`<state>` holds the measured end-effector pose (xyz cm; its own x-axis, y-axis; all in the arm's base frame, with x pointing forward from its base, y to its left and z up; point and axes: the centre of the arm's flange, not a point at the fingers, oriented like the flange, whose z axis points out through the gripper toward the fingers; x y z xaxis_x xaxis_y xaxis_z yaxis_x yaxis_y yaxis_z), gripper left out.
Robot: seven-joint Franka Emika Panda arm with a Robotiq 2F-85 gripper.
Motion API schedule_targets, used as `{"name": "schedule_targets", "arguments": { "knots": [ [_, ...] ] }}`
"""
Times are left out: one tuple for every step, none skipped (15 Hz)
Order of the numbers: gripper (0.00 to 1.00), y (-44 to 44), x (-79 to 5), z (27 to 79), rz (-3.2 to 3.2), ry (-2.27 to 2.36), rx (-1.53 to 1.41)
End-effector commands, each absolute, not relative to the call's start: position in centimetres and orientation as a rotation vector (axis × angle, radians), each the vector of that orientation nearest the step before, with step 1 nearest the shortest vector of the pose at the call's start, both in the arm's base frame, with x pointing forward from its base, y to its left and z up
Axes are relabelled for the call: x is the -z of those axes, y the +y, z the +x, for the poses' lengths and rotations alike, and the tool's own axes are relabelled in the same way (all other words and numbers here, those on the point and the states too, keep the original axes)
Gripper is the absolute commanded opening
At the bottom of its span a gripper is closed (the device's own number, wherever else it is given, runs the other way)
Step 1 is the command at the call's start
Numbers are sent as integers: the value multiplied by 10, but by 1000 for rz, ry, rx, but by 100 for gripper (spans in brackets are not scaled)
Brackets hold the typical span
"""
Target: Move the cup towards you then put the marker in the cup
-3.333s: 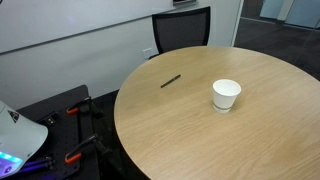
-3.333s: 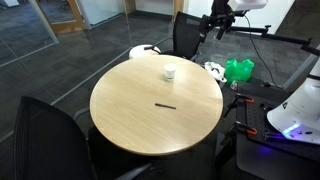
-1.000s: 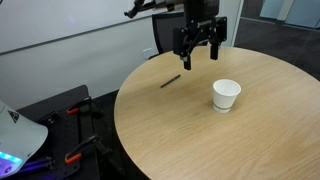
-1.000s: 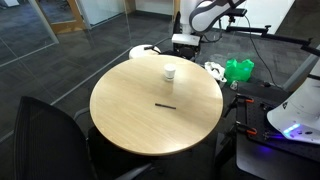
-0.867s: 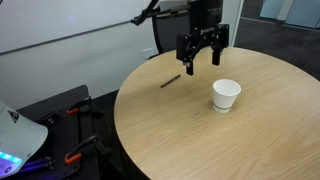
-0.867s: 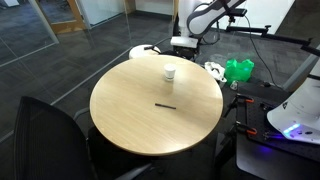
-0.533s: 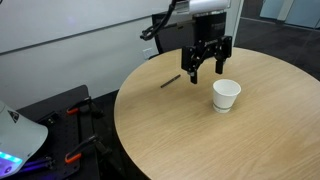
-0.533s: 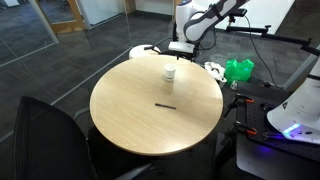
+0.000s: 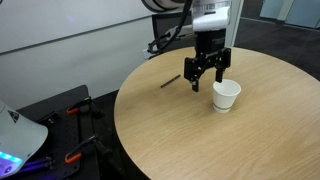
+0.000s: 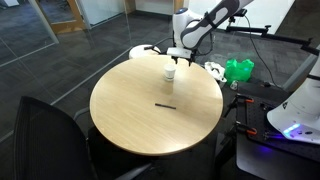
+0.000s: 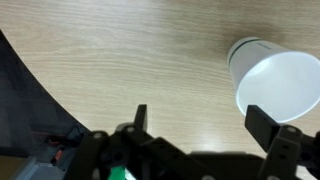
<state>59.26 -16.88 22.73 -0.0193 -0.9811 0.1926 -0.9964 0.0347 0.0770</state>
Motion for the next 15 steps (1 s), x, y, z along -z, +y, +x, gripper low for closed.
{"name": "schedule_targets", "arguments": {
  "knots": [
    [100,-167,-214,611,2038,-2131,-135],
    [100,-167,-210,613,2040,-2127,-138],
    [100,-166,-205,616,2041,-2125,-144],
    [100,-166,-202,618,2044,-2119,-149],
    [100,-166,-198,621,2046,-2114,-155],
    [100,-166,-194,623,2051,-2107,-161],
    [100,-166,-190,625,2052,-2104,-165],
    [100,-166,-185,627,2057,-2098,-168],
    [100,-166,-181,630,2060,-2094,-168],
    [100,-167,-178,631,2059,-2092,-165],
    [100,-167,-175,633,2059,-2089,-157],
    [100,-168,-171,634,2059,-2088,-154],
    [100,-169,-169,635,2056,-2088,-150],
    [75,-170,-166,635,2054,-2089,-145],
    [72,-170,-165,636,2052,-2091,-144]
  ]
}}
